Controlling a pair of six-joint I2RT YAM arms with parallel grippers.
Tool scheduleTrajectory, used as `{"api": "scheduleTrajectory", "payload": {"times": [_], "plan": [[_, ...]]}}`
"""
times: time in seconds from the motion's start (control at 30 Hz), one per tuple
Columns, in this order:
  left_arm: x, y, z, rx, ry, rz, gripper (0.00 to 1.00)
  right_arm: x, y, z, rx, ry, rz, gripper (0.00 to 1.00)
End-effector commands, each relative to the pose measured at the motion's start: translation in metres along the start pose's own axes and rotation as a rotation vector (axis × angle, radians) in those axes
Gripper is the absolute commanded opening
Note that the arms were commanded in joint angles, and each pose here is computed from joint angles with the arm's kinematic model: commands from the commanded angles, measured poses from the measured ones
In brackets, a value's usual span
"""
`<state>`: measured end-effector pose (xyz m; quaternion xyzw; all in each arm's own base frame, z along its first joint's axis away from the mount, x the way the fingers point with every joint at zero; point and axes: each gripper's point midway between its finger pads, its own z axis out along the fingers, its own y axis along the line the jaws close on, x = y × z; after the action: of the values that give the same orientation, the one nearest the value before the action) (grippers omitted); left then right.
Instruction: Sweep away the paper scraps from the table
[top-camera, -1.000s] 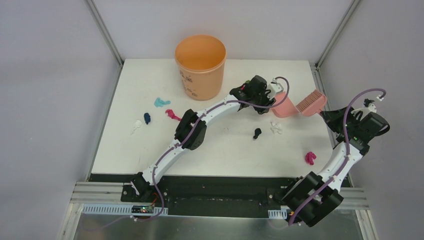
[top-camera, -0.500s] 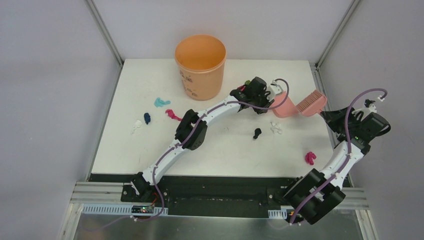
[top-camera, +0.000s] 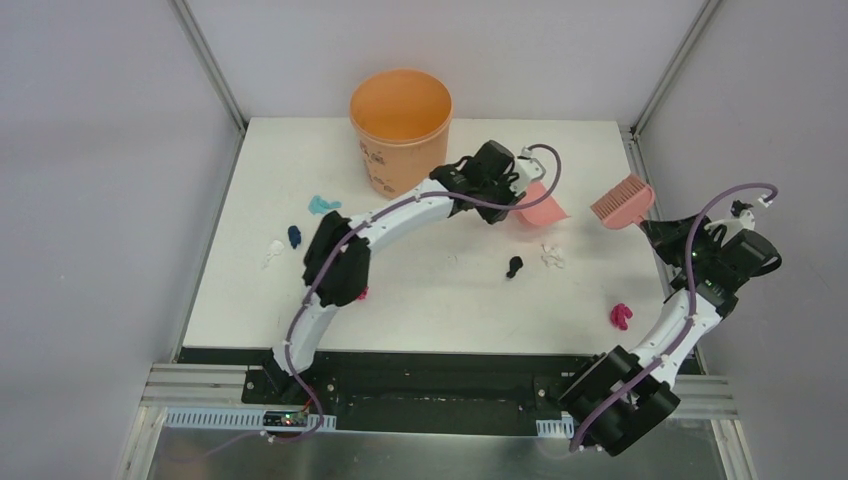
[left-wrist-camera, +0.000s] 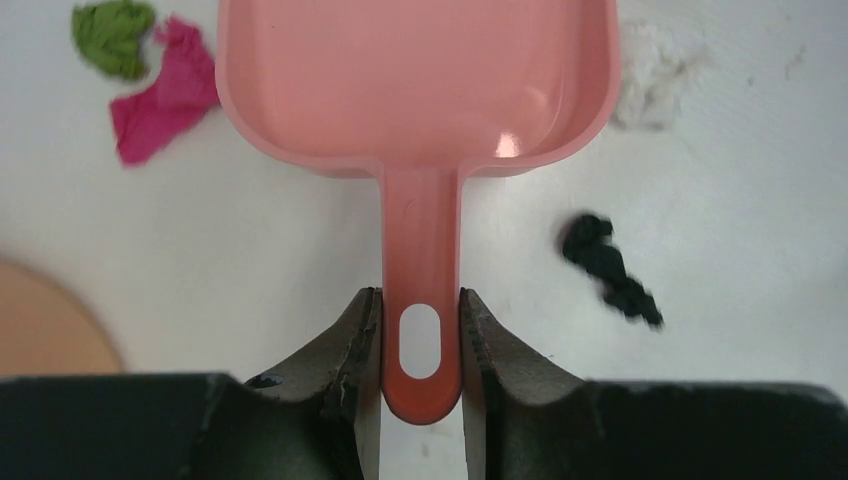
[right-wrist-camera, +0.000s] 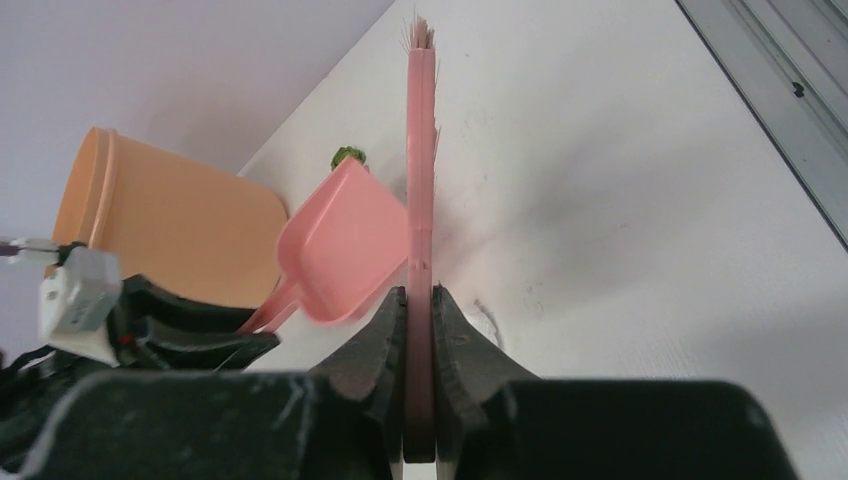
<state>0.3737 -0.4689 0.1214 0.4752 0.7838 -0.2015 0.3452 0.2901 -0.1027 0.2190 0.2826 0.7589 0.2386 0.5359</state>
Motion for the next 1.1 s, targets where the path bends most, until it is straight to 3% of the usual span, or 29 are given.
{"api": "scheduleTrajectory", "payload": {"times": [0.0, 0.17, 0.37, 0.57, 0.87, 1.07], "plan": [[-0.015, 0.003, -0.100, -0.111, -0.045, -0.056, 0.00, -0.023, 0.032, -0.015, -0.087, -0.111, -0.104, 0.00], [0.028, -0.014, -0.164, -0.125, -0.024, -0.133, 0.00, -0.023, 0.038, -0.019, -0.098, -0.141, -0.116, 0.00], [0.093, -0.049, -0.203, -0.118, 0.017, -0.258, 0.00, -0.019, 0.030, -0.012, -0.098, -0.106, -0.101, 0.00], [0.147, -0.068, -0.201, -0.096, 0.110, -0.260, 0.00, -0.013, 0.026, -0.006, -0.112, -0.069, -0.097, 0.00], [0.187, -0.093, -0.192, -0.050, 0.196, -0.189, 0.00, -0.005, 0.021, -0.001, -0.118, -0.023, -0.112, 0.00], [0.198, -0.102, -0.183, -0.063, 0.234, -0.182, 0.17, -0.001, 0.015, 0.006, -0.113, 0.005, -0.104, 0.00]]}}
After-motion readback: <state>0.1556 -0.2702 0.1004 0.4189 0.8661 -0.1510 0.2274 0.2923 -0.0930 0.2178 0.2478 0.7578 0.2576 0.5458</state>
